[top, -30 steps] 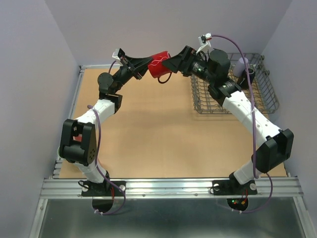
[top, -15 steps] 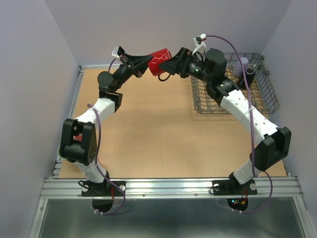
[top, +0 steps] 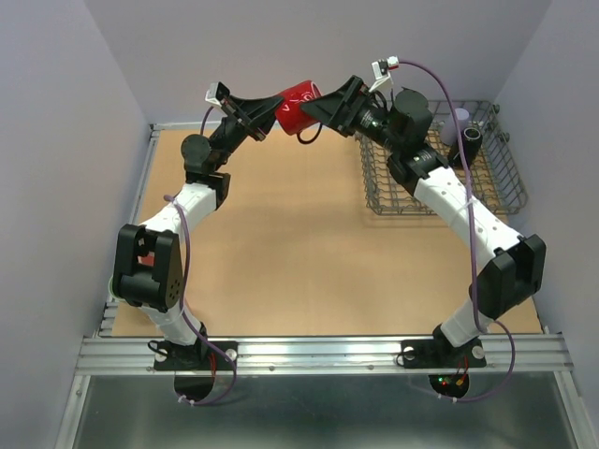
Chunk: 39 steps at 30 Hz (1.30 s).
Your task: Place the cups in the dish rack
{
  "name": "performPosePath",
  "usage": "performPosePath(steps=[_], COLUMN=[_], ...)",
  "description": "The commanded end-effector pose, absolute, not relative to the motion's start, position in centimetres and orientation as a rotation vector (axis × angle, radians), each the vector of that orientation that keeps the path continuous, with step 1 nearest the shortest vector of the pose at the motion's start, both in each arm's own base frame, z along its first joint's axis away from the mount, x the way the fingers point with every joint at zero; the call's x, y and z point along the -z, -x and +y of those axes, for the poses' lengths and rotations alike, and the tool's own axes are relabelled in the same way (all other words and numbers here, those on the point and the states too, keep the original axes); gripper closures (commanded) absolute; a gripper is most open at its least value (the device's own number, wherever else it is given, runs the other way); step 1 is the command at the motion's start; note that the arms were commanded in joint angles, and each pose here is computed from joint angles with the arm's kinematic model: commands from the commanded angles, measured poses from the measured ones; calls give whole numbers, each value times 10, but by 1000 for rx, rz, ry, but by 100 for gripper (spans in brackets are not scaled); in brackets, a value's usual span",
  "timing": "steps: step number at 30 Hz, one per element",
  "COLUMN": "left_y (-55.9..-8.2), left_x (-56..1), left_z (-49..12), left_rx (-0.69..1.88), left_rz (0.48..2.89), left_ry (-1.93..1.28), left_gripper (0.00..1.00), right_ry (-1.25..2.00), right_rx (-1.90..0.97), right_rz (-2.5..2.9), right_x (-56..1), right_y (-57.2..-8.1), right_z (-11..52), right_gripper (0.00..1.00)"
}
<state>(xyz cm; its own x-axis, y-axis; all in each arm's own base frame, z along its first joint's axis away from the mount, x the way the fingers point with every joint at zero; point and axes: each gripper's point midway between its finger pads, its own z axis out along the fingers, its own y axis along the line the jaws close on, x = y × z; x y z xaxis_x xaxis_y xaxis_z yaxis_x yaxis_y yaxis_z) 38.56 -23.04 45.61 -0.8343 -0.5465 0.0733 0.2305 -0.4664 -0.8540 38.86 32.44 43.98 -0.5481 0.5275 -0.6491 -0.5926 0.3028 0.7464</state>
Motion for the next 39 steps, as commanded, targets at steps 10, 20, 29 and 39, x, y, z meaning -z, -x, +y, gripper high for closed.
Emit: performPosePath(steps=[10, 20, 29, 39], left_y=[-330, -330, -336, -336], left_x=[-510, -508, -479, -457], left_z=[-227, -230, -238, -240], left_rx=[2461, 2472, 2483, 2480], left_rz=[1086, 1085, 1163, 1201], left_ry=[215, 232, 312, 340], left_gripper=[100, 100, 100, 86], right_ry=[160, 142, 132, 112], right_rx=[-1620, -1603, -1605, -1540], right_rz=[1343, 1351, 1370, 1407], right_x=[-508, -505, -503, -495], right_y=[-381, -386, -388, -389], right_z=[340, 341, 342, 335], right_gripper=[0, 0, 93, 100])
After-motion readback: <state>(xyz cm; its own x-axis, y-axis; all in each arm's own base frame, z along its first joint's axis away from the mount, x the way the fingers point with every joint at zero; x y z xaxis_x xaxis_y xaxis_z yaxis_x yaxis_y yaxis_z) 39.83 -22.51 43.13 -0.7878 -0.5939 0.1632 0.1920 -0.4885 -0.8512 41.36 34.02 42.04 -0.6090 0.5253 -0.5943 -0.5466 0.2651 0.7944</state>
